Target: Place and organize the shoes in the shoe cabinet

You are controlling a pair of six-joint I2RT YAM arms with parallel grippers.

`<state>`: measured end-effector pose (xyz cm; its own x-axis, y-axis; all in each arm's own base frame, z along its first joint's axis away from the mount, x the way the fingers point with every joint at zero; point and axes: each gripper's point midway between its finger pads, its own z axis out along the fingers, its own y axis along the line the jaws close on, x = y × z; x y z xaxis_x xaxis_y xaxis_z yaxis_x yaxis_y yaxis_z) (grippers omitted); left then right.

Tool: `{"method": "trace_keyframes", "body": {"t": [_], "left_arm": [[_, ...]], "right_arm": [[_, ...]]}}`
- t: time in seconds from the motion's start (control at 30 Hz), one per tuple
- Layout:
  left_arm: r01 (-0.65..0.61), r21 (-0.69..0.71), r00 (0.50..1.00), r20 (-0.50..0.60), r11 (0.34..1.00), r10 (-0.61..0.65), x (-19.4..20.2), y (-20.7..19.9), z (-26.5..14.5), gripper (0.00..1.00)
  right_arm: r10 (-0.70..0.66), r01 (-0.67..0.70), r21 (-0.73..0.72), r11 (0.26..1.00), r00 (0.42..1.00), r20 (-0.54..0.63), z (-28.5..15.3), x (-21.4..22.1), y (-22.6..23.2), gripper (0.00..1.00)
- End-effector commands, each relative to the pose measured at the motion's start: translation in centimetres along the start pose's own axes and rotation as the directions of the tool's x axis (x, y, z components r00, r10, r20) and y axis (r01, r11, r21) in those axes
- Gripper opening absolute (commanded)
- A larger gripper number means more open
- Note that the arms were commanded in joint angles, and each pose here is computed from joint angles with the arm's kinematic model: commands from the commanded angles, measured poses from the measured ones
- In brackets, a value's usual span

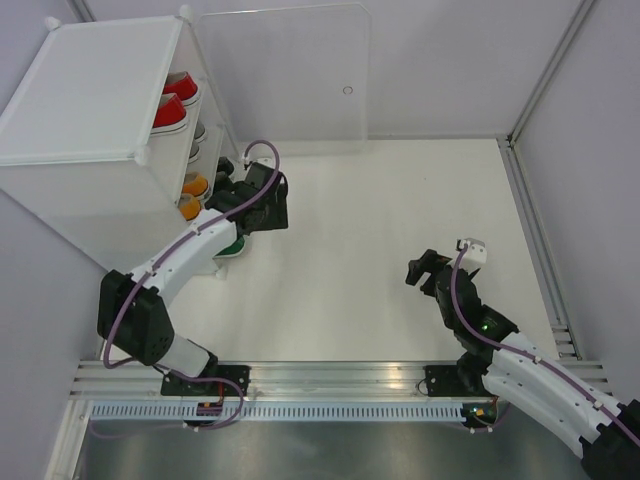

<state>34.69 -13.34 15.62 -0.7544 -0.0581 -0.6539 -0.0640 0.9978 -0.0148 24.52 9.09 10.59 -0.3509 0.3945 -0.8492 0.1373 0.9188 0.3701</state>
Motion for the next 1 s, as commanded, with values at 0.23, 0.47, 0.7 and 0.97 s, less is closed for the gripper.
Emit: {"method": "trace_keyframes", "body": {"t": [0.23,0.47,0.7,0.97], "left_arm": [[-0.036,0.04,0.995,-0.092,0.999,0.04,2.9,-3.6,5.4,0.71],[-0.036,-0.062,0.979,-0.201,0.997,0.023,5.6,0.5,8.9,0.7],[0.045,-0.168,0.966,-0.243,0.985,-0.085,6.6,6.1,9.2,0.69],[0.069,-0.258,0.97,-0.209,0.964,-0.126,5.2,10.3,8.3,0.69]], "right_arm": [[0.014,-0.013,-0.03,0.999,1.0,0.019,0.0,-0.6,0.8,0.89],[0.014,-0.014,-0.03,0.999,1.0,0.021,-0.1,-0.7,0.8,0.89],[0.014,-0.014,-0.035,0.999,1.0,0.017,0.0,-0.6,0.9,0.89],[0.009,-0.009,-0.031,0.999,1.0,0.013,0.1,-0.5,0.8,0.89]]}}
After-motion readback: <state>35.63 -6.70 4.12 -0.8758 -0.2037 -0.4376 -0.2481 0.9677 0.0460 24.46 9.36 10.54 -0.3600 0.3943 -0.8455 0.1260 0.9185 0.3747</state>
